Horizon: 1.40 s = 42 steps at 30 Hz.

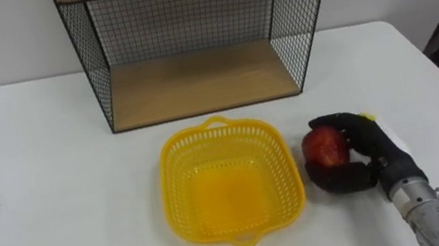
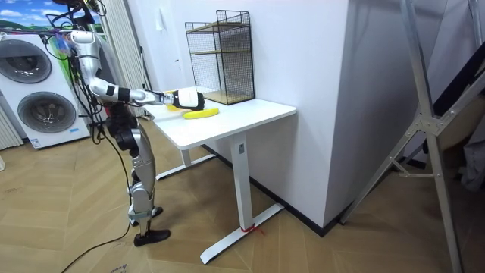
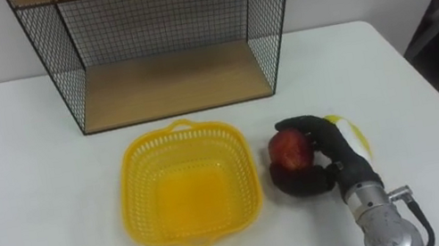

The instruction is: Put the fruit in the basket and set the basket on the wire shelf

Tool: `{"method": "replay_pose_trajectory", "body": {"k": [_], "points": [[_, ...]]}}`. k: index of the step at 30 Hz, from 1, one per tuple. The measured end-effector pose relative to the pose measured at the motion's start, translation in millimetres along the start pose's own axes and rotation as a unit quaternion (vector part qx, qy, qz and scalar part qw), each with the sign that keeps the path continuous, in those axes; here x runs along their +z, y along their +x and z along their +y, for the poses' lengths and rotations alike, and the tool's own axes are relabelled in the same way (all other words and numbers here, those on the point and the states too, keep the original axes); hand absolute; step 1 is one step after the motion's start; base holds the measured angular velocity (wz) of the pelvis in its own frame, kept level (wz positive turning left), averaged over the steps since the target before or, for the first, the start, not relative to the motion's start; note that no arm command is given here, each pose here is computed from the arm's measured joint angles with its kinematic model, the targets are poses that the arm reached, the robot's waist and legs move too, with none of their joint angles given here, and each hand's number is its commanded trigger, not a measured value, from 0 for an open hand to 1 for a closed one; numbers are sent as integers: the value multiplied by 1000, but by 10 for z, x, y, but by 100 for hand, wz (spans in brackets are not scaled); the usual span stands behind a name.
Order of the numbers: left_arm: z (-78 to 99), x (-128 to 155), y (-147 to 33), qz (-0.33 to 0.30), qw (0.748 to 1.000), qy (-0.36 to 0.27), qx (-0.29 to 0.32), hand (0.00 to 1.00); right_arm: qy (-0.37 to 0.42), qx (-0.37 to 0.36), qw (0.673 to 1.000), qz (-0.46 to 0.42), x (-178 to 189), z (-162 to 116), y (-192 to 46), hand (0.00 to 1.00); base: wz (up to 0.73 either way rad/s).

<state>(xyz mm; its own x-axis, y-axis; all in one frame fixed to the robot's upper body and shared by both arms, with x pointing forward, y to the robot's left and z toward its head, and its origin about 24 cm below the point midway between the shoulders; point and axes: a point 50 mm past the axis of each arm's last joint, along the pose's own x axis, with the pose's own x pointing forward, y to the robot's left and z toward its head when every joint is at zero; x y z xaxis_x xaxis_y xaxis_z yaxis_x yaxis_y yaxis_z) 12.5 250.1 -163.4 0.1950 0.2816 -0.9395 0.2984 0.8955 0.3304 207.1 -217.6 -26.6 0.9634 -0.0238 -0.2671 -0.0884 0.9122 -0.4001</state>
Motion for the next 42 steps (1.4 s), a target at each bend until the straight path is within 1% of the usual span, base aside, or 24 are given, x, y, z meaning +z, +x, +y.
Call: {"method": "replay_pose_trajectory", "body": {"k": [9,16,18,19,20,21,22,25,28,33,36,39,42], "points": [[21,4,3,1,1000,1,5,0,8,0,1000,6,-18,18,-3,100,0],[-5,-83,-14,13,1000,1,2,0,87,-13,996,16,-57,14,-9,100,0],[-9,-93,-16,14,1000,1,1,53,115,-17,993,19,-71,12,-1,100,4],[-8,-92,-16,14,1000,2,2,58,125,-19,992,20,-75,9,-1,100,0],[-9,-92,-16,14,1000,1,2,55,140,-22,990,23,-86,13,-2,100,0],[-12,-96,-17,14,1000,1,1,15,153,-26,988,23,-89,6,-2,100,-3],[-11,-95,-16,14,1000,0,2,0,154,-27,987,23,-91,-2,-2,100,-3],[-7,-121,-21,18,1000,-9,4,0,167,-37,985,23,-97,-36,-4,100,-3],[-14,-134,-24,20,1000,-12,4,0,195,-56,979,23,-109,-104,-9,100,0],[-46,-169,-32,26,999,-19,1,0,220,-98,970,19,-72,-222,-16,100,-3],[-42,-157,-29,25,999,-25,2,0,223,-112,968,-9,76,-291,-5,100,-3],[-49,-224,-44,33,999,-31,3,0,229,-126,963,-61,305,-410,-9,100,0],[-55,-232,-47,33,999,-29,2,0,233,-134,960,-82,402,-471,-20,100,0]]}}
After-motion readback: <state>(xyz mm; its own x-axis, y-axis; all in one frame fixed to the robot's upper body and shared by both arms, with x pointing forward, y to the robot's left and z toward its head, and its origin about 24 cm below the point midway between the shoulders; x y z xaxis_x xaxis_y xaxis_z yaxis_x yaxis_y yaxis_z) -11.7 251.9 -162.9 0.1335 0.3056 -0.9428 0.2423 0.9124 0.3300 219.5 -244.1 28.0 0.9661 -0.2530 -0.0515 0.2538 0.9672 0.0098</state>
